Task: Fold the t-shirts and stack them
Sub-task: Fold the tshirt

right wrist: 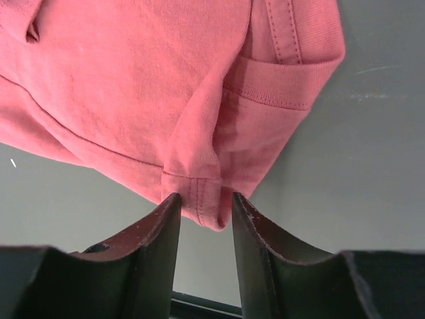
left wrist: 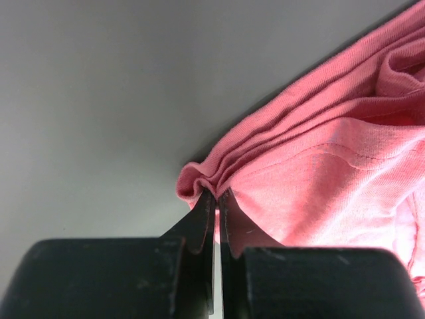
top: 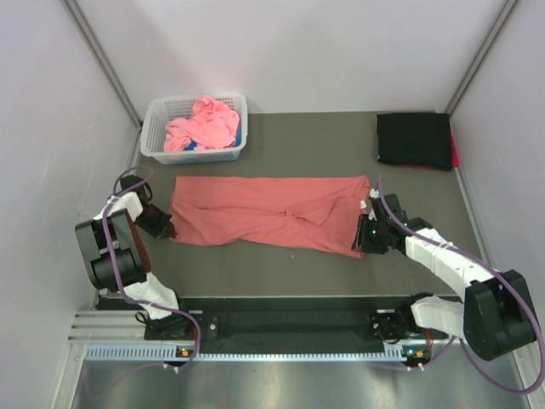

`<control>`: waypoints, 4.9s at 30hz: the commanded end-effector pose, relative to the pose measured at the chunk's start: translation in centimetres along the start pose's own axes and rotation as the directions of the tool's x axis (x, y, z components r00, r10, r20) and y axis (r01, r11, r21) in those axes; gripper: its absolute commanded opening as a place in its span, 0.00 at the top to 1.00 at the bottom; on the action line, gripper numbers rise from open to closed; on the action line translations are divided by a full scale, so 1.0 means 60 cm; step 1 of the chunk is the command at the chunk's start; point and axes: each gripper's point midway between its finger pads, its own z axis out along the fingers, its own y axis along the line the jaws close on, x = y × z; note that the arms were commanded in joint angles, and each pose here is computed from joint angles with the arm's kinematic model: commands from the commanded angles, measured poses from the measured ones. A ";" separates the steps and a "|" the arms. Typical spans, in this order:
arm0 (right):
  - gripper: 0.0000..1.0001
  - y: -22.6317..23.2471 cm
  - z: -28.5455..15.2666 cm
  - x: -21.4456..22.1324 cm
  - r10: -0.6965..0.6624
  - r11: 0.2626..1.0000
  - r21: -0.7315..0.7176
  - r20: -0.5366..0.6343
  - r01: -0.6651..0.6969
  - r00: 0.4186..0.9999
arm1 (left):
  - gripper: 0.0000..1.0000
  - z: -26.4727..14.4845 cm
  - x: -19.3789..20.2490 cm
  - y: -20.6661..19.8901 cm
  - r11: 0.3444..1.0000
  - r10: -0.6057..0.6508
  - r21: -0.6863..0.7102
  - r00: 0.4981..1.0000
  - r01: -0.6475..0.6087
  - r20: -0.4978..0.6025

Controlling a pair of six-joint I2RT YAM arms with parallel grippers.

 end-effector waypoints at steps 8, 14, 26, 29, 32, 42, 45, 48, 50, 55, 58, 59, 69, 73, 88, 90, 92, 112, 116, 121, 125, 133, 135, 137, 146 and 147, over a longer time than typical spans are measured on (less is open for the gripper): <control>0.71 0.015 -0.003 -0.022 0.020 0.998 -0.058 0.062 -0.016 0.998 | 0.78 -0.046 -0.046 -0.003 0.998 0.048 -0.037 0.991 -0.044 0.127; 0.71 0.017 -0.007 -0.021 0.021 0.997 -0.076 0.073 -0.015 0.997 | 0.61 -0.058 -0.025 -0.008 0.998 0.046 0.032 0.989 -0.050 0.137; 0.69 0.018 -0.003 -0.013 -0.003 0.996 -0.092 0.068 0.009 0.998 | 0.59 -0.007 -0.006 0.017 1.000 -0.019 -0.008 0.994 0.020 0.110; 0.85 0.002 -0.003 -0.008 -0.010 0.999 -0.042 0.058 0.013 0.998 | 0.95 0.010 0.000 0.028 0.999 -0.010 -0.046 0.997 0.013 0.074; 1.00 -0.020 -0.015 -0.013 0.012 0.999 0.029 0.081 -0.015 0.997 | 1.00 0.004 -0.009 0.040 0.995 0.001 -0.098 0.996 0.008 0.092; 1.00 -0.053 -0.032 -0.025 0.064 0.987 0.138 0.134 -0.083 0.989 | 1.00 -0.017 -0.007 0.063 0.983 -0.066 -0.158 0.988 0.088 0.141; 1.00 -0.061 -0.038 -0.026 0.078 0.981 0.165 0.148 -0.103 0.986 | 1.00 -0.012 0.005 0.082 0.974 -0.073 -0.204 0.989 0.098 0.129; 1.00 -0.064 -0.040 -0.024 0.093 0.977 0.177 0.152 -0.119 0.984 | 1.00 -0.016 0.013 0.097 0.962 -0.096 -0.244 0.987 0.125 0.128; 1.00 -0.061 -0.040 -0.022 0.096 0.977 0.173 0.148 -0.121 0.984 | 1.00 -0.015 0.022 0.093 0.967 -0.106 -0.218 0.987 0.130 0.119; 0.97 -0.027 -0.041 -0.024 0.108 0.991 0.062 0.137 -0.118 0.985 | 0.87 -0.031 0.029 0.040 0.994 -0.076 -0.074 0.996 0.079 0.043; 0.77 -0.027 -0.060 -0.036 0.107 0.989 0.081 0.155 -0.121 0.982 | 0.75 -0.054 0.009 0.037 0.994 -0.059 -0.081 0.994 0.067 0.094; 0.76 -0.027 -0.068 -0.045 0.107 0.988 0.090 0.174 -0.124 0.979 | 0.73 -0.061 0.002 0.038 0.994 -0.054 -0.088 0.992 0.065 0.116; 0.70 0.076 -0.089 -0.159 0.284 0.957 -0.136 0.279 -0.255 0.917 | 0.57 -0.139 -0.068 -0.044 0.992 0.051 0.101 0.959 -0.082 0.278; 0.65 0.135 -0.067 -0.185 0.363 0.928 -0.192 0.278 -0.319 0.889 | 0.53 -0.140 -0.032 -0.130 0.907 0.127 0.367 0.965 -0.206 0.228; 0.64 0.197 0.073 -0.170 0.409 0.903 0.057 0.183 -0.425 0.894 | 0.53 -0.127 -0.014 -0.154 0.882 0.182 0.401 0.964 -0.247 0.192; 0.63 0.188 0.074 -0.169 0.406 0.900 0.086 0.188 -0.426 0.894 | 0.54 -0.128 -0.018 -0.154 0.885 0.177 0.396 0.963 -0.245 0.201; 0.62 0.184 0.080 -0.166 0.399 0.901 0.103 0.188 -0.421 0.898 | 0.53 -0.127 -0.025 -0.152 0.894 0.166 0.380 0.963 -0.239 0.214; 0.74 0.193 0.115 -0.151 0.416 0.890 0.116 0.191 -0.442 0.889 | 0.53 -0.118 -0.049 -0.149 0.917 0.133 0.336 0.961 -0.213 0.244; 1.00 0.203 0.100 -0.176 0.406 0.898 0.076 0.235 -0.434 0.883 | 0.52 -0.110 -0.064 -0.135 0.934 0.126 0.290 0.952 -0.209 0.280; 1.00 0.205 0.086 -0.215 0.374 0.909 0.073 0.286 -0.410 0.882 | 0.52 -0.085 -0.076 -0.120 0.961 0.097 0.231 0.967 -0.153 0.236; 1.00 0.201 0.087 -0.230 0.381 0.909 0.058 0.288 -0.413 0.879 | 0.51 -0.068 -0.091 -0.107 0.976 0.103 0.162 0.967 -0.143 0.232; 1.00 0.210 0.075 -0.250 0.361 0.921 0.029 0.306 -0.388 0.881 | 0.51 -0.041 -0.089 -0.100 0.984 0.100 0.130 0.978 -0.125 0.181; 1.00 0.218 0.075 -0.252 0.362 0.924 0.009 0.299 -0.382 0.883 | 0.52 -0.035 -0.090 -0.096 0.986 0.095 0.116 0.980 -0.116 0.176; 1.00 0.220 0.075 -0.253 0.358 0.927 0.002 0.297 -0.376 0.885 | 0.53 -0.027 -0.087 -0.094 0.987 0.095 0.110 0.983 -0.113 0.159; 1.00 0.219 0.073 -0.248 0.347 0.932 -0.007 0.298 -0.362 0.889 | 0.60 -0.021 -0.081 -0.116 0.976 0.087 0.184 0.984 -0.115 0.154; 1.00 0.220 0.073 -0.247 0.347 0.933 -0.011 0.298 -0.360 0.889 | 0.60 -0.022 -0.082 -0.119 0.974 0.088 0.192 0.984 -0.118 0.156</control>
